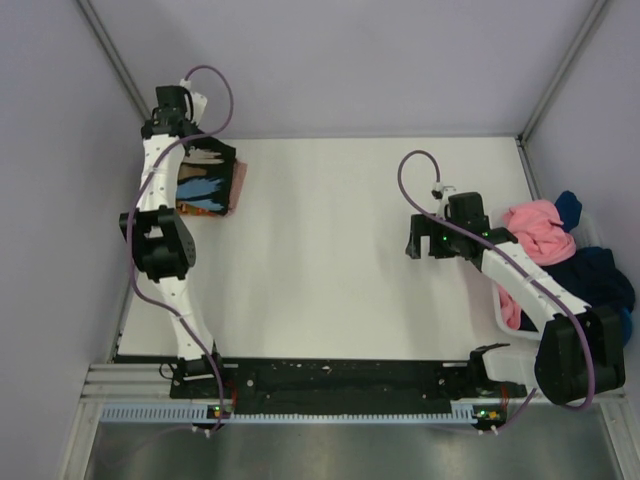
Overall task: Fold and stack the t-shirts
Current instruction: Put the neatly folded tshirt into the corner of the board with the left arm
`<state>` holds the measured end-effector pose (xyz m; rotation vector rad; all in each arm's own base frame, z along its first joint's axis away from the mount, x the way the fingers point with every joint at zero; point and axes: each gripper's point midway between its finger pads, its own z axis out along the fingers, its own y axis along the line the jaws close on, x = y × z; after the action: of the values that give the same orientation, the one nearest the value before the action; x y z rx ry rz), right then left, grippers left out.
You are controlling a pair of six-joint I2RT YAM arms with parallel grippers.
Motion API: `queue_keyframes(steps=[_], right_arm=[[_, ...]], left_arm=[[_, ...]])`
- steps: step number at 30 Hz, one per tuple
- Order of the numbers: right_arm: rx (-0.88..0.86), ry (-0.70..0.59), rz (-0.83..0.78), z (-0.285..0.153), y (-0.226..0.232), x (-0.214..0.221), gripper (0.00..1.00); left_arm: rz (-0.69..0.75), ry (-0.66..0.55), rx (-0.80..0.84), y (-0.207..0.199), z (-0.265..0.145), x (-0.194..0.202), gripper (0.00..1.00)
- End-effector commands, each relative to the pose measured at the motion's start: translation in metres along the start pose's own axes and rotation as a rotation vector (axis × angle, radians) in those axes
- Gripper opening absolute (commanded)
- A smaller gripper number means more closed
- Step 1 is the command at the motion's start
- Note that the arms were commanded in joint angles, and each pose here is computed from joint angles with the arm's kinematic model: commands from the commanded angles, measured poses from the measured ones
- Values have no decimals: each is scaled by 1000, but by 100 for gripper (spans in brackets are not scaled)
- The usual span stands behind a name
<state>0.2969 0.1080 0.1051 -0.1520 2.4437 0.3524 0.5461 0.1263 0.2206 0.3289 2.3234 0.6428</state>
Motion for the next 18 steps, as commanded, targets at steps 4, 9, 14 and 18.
queue_keyframes(steps=[4,9,14,18], right_arm=[[0,-40,-33,-6,3,-12,99],[-5,-40,-32,-8,4,-14,99],[-24,-46,-30,-10,8,-17,99],[-19,-56,-29,-14,8,-18,99]], left_arm=[[-43,-29,-102,24,41,-3,0],[-50,24,-235,49,68,11,39],[-74,21,-407,89,55,5,88],[-69,0,-422,96,39,2,89]])
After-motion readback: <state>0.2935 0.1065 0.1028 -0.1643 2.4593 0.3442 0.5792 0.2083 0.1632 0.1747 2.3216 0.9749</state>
